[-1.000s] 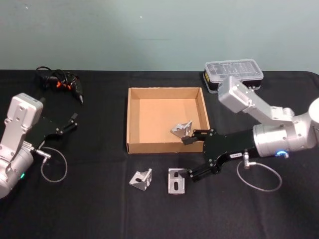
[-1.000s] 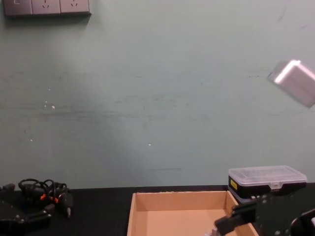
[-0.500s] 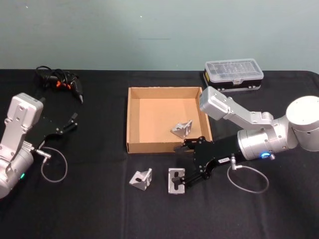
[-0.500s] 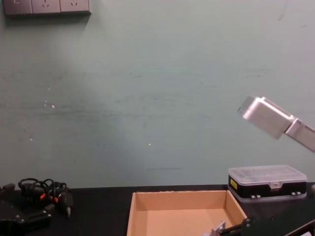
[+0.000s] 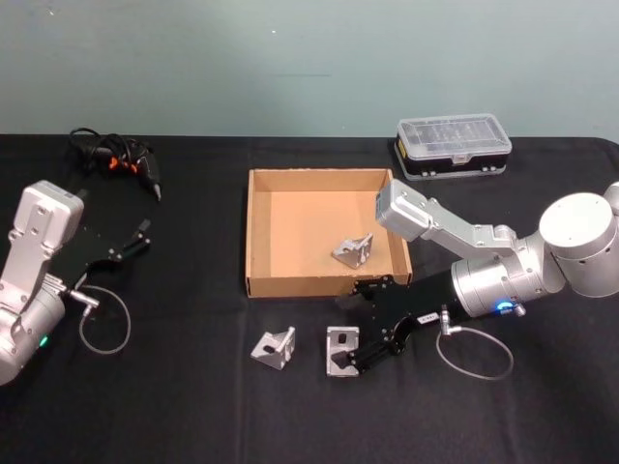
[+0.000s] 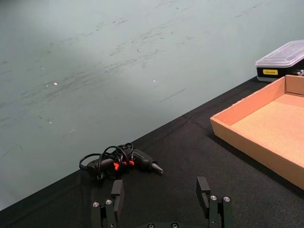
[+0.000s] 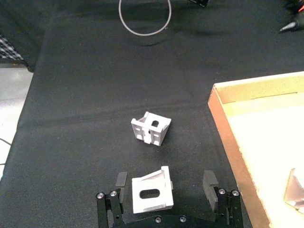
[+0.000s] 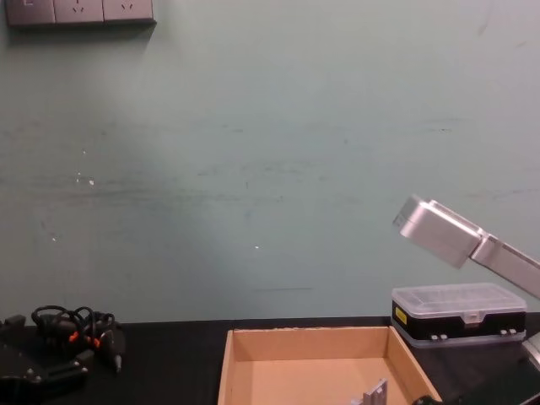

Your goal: Use one hand to pick up the angle iron from the table and place it into the box.

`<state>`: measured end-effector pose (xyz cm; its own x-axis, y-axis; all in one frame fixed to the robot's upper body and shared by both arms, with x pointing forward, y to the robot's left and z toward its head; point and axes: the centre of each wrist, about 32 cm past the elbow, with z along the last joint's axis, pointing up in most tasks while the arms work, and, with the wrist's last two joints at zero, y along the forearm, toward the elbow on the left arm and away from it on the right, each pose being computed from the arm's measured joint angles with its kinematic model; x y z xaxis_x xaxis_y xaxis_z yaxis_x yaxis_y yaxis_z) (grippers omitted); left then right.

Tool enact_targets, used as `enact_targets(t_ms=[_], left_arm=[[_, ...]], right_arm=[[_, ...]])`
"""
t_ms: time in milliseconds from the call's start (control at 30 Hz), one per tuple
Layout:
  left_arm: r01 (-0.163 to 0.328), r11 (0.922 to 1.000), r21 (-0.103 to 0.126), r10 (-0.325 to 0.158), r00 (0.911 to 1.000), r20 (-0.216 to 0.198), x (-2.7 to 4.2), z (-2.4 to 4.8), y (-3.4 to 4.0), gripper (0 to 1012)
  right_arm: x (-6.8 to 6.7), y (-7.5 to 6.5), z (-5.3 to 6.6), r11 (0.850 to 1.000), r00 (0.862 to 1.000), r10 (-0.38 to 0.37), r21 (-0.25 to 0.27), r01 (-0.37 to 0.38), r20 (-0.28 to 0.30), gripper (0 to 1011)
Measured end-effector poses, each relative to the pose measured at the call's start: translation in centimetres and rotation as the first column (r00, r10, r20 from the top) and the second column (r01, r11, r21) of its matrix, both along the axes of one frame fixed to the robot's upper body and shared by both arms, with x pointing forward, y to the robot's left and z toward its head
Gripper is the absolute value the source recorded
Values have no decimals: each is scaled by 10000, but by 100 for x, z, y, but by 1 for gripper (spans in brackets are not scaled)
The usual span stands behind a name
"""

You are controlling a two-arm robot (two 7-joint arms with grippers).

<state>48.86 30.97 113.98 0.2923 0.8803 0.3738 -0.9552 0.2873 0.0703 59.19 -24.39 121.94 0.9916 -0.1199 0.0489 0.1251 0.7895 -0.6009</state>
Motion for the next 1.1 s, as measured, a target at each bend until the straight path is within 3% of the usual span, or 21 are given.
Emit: enact_targets(t_ms=[533, 867, 1100], left_arm=[[0, 10000, -1, 0, 10000, 0, 0, 0, 0, 1000], [-1, 10000, 0, 1, 10000, 1, 0, 0, 0, 1000], [0, 10000, -1, 0, 10000, 0, 0, 0, 0, 1000]], right_arm=[[1, -8, -68, 10000, 9998, -45, -89, 43, -177, 997], [-4, -4, -79, 10000, 9999, -3, -75, 2, -164, 754], [-6, -15, -72, 10000, 9999, 14, -85, -16, -125, 516]])
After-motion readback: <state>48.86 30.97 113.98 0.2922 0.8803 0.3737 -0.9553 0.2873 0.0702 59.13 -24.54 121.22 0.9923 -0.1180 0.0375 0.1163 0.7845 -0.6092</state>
